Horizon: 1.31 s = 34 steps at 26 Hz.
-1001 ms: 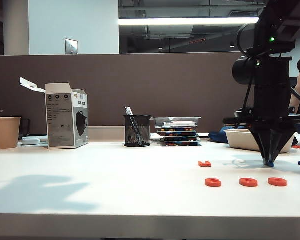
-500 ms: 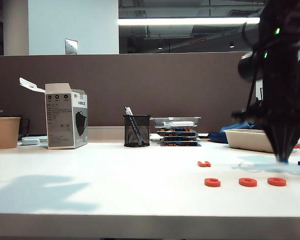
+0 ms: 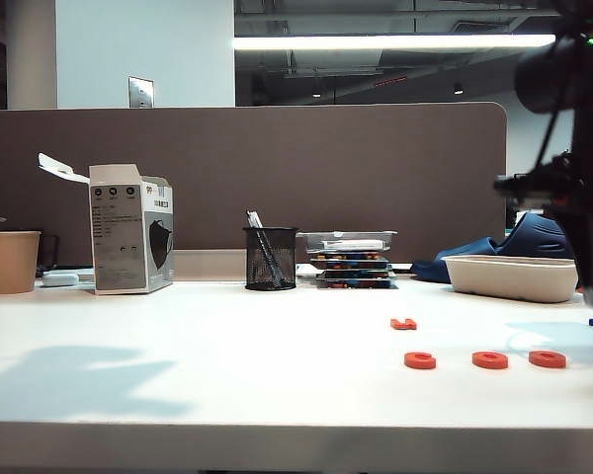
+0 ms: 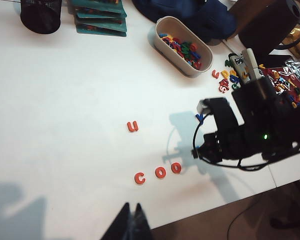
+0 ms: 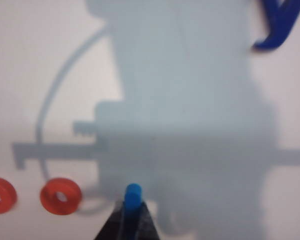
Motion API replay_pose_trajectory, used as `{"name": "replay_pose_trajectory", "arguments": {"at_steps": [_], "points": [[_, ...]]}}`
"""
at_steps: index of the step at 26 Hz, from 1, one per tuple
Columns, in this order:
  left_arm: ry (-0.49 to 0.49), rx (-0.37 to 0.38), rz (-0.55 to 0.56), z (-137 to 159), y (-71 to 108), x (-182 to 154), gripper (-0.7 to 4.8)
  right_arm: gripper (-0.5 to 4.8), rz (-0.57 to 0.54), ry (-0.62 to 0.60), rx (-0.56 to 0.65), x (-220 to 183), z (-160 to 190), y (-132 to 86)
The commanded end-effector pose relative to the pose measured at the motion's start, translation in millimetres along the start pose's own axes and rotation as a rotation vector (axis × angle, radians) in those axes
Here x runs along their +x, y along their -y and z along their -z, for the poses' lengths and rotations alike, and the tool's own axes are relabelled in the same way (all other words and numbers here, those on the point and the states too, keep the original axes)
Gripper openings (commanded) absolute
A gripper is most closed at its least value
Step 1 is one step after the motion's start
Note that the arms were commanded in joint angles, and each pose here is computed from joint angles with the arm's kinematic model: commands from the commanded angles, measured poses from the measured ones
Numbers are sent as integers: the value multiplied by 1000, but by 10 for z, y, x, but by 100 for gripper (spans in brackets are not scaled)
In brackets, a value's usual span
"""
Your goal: Select the appropriate letters from the row of letter magnets placed on the table to arrange into the word "cool".
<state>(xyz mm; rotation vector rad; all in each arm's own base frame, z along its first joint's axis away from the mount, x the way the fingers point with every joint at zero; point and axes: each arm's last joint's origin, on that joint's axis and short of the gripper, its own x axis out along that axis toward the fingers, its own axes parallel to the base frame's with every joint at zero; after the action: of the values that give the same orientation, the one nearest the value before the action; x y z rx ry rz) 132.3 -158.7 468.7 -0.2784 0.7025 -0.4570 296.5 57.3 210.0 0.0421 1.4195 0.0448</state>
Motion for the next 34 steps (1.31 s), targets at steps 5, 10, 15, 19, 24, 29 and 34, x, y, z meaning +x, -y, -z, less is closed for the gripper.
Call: {"name": "replay_pose_trajectory", "arguments": {"at_steps": [5, 10, 15, 19, 24, 29, 34], "points": [[8, -3, 3, -7, 5, -6, -4, -8, -24, 13, -3, 181, 89, 17], [9, -4, 4, -8, 4, -9, -3, -8, -24, -8, -1, 294, 170, 34], [9, -4, 3, -8, 4, -9, -3, -8, -35, -25, 6, 384, 240, 46], [9, -4, 4, -8, 4, -9, -3, 17, -56, -22, 7, 384, 235, 39], [9, -4, 4, -8, 4, -9, -3, 115, -61, -24, 25, 383, 236, 38], [9, -4, 3, -8, 4, -9, -3, 119, -80, -28, 25, 380, 236, 32], [9, -4, 4, -8, 4, -9, -3, 119, -77, -31, 25, 327, 212, 27]]}}
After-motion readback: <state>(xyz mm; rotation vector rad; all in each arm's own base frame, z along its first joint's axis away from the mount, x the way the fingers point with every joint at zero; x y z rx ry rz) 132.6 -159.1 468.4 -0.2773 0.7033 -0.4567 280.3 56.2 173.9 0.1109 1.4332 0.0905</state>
